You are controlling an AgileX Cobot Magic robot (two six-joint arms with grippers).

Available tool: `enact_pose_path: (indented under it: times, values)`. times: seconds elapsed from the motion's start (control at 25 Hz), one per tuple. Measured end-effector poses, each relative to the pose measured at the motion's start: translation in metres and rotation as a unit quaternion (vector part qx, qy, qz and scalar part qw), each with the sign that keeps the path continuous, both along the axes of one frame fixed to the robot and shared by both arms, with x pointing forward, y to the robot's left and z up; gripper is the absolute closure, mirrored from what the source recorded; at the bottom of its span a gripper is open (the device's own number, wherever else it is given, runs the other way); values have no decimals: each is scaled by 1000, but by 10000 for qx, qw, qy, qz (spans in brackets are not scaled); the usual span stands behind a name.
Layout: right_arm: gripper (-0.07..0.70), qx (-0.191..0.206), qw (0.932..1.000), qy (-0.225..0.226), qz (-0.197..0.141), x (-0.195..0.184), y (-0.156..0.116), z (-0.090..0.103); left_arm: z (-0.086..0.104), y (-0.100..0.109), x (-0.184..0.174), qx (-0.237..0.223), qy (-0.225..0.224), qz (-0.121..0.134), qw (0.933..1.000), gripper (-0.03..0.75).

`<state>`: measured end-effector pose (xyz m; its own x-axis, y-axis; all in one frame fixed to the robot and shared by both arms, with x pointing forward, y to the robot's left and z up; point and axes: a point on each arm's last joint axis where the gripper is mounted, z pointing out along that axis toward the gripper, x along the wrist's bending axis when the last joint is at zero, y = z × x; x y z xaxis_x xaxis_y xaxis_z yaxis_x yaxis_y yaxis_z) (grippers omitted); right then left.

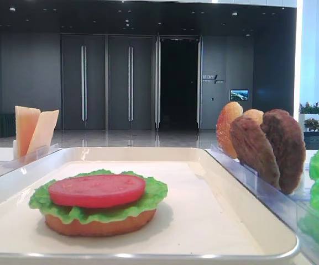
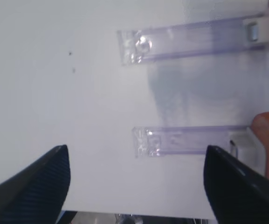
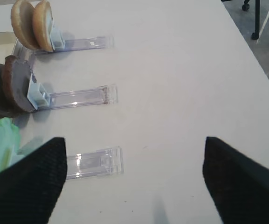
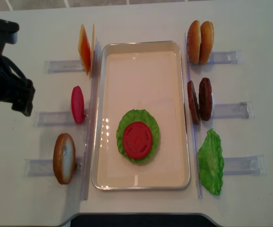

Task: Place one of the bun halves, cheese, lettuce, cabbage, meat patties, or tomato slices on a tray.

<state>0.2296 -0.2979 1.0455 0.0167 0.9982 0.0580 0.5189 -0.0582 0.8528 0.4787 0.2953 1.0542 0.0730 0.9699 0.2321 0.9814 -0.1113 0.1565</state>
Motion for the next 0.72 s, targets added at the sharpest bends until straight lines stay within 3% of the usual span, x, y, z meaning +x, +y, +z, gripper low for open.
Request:
enact_pose_path:
  times: [0.28, 0.52, 0.72]
  values:
    - [39, 20, 10000, 0, 14, 0, 0, 0, 0, 4, -12, 4, 154, 167, 9997, 24]
    - [39, 24, 10000, 0, 16, 0, 0, 0, -17, 7, -58, -93, 334, 202, 9992, 24]
    - [39, 27, 10000, 0, 18, 0, 1, 0, -23, 10, -104, -230, 53, 235, 9994, 24]
